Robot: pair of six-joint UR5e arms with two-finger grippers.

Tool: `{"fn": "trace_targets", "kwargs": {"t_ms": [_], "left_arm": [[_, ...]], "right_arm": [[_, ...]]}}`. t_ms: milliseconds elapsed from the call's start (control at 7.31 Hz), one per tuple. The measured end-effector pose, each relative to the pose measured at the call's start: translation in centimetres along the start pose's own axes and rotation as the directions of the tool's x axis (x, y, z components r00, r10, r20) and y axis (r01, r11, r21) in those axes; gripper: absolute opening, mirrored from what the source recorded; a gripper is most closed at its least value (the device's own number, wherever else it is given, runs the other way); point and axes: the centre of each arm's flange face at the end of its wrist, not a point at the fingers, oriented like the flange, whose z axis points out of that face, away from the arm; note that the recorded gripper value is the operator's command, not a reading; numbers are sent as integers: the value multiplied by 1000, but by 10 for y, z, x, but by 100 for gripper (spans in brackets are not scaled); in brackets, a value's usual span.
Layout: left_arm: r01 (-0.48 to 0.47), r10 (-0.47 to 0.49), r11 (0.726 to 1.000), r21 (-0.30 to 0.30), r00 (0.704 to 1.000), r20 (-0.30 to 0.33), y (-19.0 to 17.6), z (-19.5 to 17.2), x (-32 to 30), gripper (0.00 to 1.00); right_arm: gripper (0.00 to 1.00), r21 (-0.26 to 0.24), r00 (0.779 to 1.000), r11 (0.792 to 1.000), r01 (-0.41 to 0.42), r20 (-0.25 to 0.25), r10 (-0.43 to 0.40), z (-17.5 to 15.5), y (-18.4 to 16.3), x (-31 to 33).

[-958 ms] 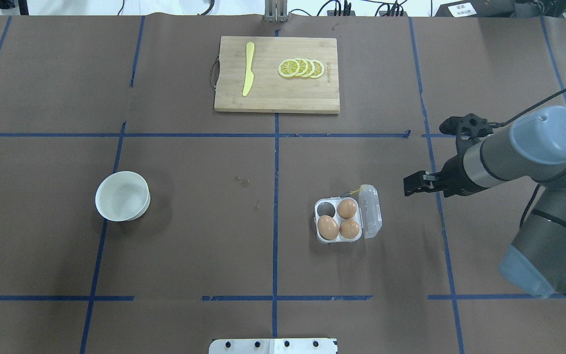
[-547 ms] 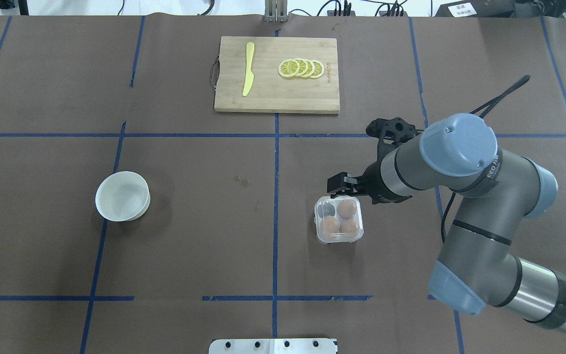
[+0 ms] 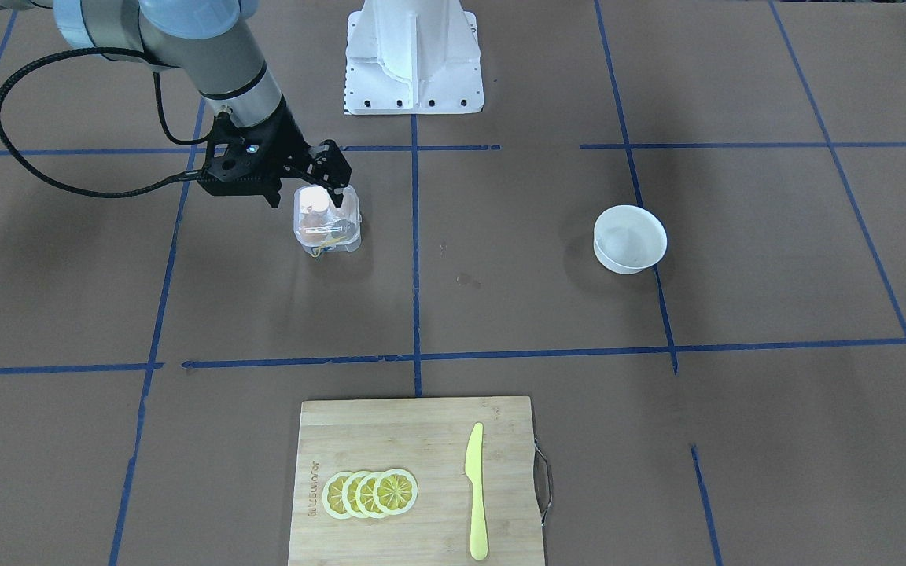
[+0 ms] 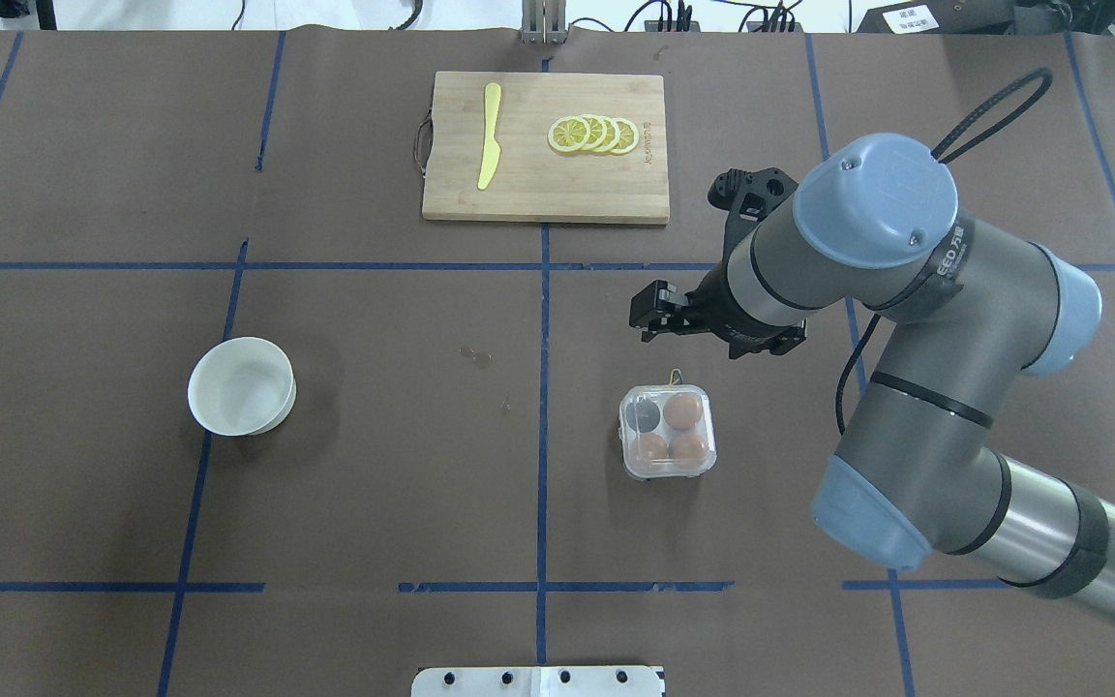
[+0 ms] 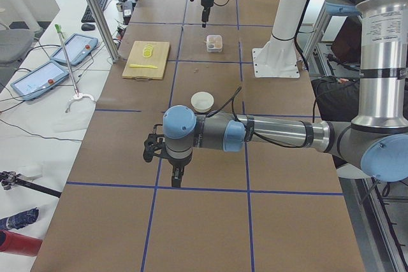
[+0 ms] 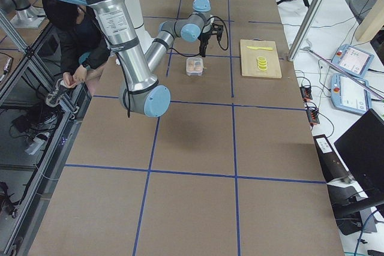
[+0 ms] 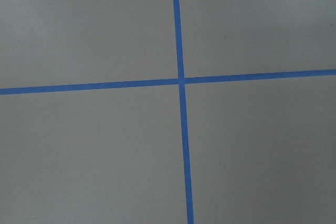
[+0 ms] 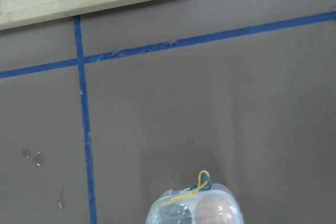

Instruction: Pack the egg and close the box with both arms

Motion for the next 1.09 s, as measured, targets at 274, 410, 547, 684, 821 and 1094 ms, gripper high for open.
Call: {"fn": "trace_targets", "kwargs": {"t_ms": [274, 410, 547, 684, 821, 1094], "left_arm": [[3, -3, 1000, -6, 1000, -1, 1, 3, -3, 100], [6, -6, 1000, -8, 1000, -1, 2, 5, -5, 100], [10, -10, 1000, -10, 1000, -1, 3, 6, -6, 100], [12, -12, 1000, -11, 1000, -2, 3, 6, -6, 100], [12, -12, 1000, -11, 1000, -1, 4, 6, -6, 100], [7, -7, 1000, -9, 1000, 1, 4, 5, -5, 100]], "right_arm": [[100, 9, 993, 996, 94, -73, -93, -11, -27, 49], [100, 2, 981, 987, 161, -111, -160, -17, -45, 89], [100, -19, 964, 973, 229, -138, -229, -27, -67, 136], [100, -48, 944, 956, 290, -151, -294, -44, -93, 193], [100, -75, 924, 938, 339, -162, -347, -61, -114, 257], [100, -119, 891, 910, 397, -189, -413, -93, -133, 392]]}}
